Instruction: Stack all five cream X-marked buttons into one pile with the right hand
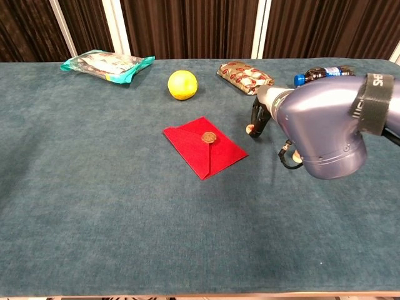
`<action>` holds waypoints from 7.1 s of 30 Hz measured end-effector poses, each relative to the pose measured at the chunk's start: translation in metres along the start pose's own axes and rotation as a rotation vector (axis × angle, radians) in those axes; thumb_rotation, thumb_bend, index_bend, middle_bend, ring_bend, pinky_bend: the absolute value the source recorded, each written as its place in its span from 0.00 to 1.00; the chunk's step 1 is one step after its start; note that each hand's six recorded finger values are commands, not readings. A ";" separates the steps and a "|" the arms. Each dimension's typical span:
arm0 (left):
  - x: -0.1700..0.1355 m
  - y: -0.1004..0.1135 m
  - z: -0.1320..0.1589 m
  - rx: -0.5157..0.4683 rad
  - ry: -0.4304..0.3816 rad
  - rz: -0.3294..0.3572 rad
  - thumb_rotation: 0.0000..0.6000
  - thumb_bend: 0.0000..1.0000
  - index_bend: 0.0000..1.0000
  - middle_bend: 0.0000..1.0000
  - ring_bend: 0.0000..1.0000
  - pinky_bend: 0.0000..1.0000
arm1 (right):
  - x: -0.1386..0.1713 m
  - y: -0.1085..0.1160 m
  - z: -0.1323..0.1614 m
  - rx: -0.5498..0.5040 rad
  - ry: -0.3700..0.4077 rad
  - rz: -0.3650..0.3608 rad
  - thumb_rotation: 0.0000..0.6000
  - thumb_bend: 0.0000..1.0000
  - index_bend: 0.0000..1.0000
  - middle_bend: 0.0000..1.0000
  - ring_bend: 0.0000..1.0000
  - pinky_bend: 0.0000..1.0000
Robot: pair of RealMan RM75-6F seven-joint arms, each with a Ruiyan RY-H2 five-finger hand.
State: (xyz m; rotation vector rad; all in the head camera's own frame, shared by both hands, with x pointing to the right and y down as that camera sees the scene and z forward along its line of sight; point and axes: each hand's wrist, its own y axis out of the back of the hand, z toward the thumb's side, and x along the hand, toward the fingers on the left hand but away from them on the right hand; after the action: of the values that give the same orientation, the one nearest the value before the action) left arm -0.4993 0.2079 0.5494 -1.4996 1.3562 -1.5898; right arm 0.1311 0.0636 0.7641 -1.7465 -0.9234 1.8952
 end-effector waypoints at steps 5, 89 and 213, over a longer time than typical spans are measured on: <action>0.000 0.000 -0.001 0.002 0.000 -0.001 1.00 0.23 0.10 0.00 0.00 0.00 | 0.002 0.007 0.002 -0.011 0.013 -0.013 1.00 0.40 0.57 0.00 0.00 0.00; -0.001 0.000 0.001 0.017 -0.010 0.013 1.00 0.23 0.10 0.00 0.00 0.00 | 0.076 0.022 -0.096 0.052 0.124 0.012 1.00 0.40 0.57 0.00 0.00 0.00; -0.002 0.003 -0.001 0.029 -0.008 0.029 1.00 0.30 0.10 0.00 0.00 0.00 | 0.139 0.102 -0.095 -0.074 0.296 -0.170 1.00 0.40 0.18 0.00 0.00 0.00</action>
State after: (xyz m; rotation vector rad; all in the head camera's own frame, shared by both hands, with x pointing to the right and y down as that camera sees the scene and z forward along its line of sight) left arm -0.5001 0.2093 0.5462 -1.4615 1.3389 -1.5773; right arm 0.2192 0.1060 0.5937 -1.8630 -1.0013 1.4654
